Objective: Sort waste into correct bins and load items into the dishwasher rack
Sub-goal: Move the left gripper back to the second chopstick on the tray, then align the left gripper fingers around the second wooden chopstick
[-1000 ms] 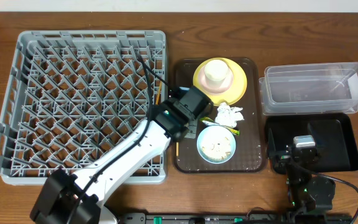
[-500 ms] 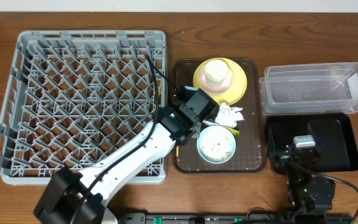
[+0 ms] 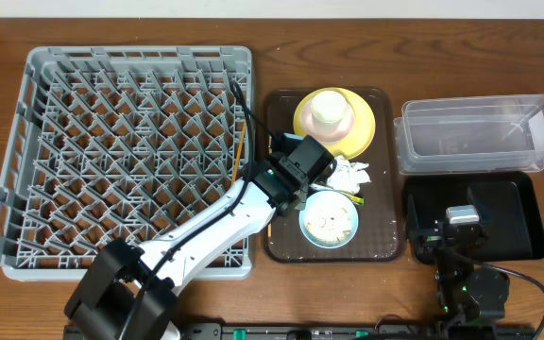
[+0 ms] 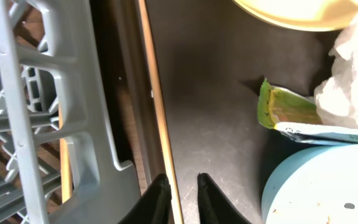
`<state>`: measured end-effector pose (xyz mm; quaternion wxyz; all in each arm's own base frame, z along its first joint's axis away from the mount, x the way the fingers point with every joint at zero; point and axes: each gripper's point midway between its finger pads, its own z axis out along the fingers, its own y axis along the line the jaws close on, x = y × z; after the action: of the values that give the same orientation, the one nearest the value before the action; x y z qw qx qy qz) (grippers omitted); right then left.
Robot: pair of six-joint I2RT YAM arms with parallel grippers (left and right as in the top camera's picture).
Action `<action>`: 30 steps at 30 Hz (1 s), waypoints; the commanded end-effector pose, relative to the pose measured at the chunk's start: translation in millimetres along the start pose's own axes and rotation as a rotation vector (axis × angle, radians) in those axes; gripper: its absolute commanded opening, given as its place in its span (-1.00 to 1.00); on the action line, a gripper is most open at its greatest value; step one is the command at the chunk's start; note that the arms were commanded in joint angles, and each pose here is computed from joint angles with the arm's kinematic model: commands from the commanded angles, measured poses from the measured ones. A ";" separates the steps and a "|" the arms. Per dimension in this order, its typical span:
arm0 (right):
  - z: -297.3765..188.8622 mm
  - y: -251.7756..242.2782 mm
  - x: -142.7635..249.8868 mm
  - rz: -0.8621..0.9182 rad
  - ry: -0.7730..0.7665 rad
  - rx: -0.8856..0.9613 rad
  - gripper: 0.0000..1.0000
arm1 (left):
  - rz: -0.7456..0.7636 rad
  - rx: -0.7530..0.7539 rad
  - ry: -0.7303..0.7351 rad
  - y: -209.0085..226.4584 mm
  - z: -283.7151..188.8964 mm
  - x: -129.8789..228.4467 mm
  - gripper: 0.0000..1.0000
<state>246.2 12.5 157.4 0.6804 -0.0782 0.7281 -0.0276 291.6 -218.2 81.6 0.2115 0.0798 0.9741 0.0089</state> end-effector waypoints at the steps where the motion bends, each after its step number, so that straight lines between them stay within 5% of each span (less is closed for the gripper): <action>1: -0.3 -1.6 0.4 -0.010 0.001 0.006 0.99 | 0.014 -0.064 -0.009 11.0 6.5 2.5 -0.81; 30: -0.3 -1.6 0.4 -0.010 0.001 0.006 0.99 | -0.028 -0.218 -0.032 23.6 48.4 2.2 -0.87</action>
<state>246.2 12.5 157.6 0.6806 -0.0782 0.7280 -0.0276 311.7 -205.3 44.5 0.2272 0.0582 0.9684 0.0843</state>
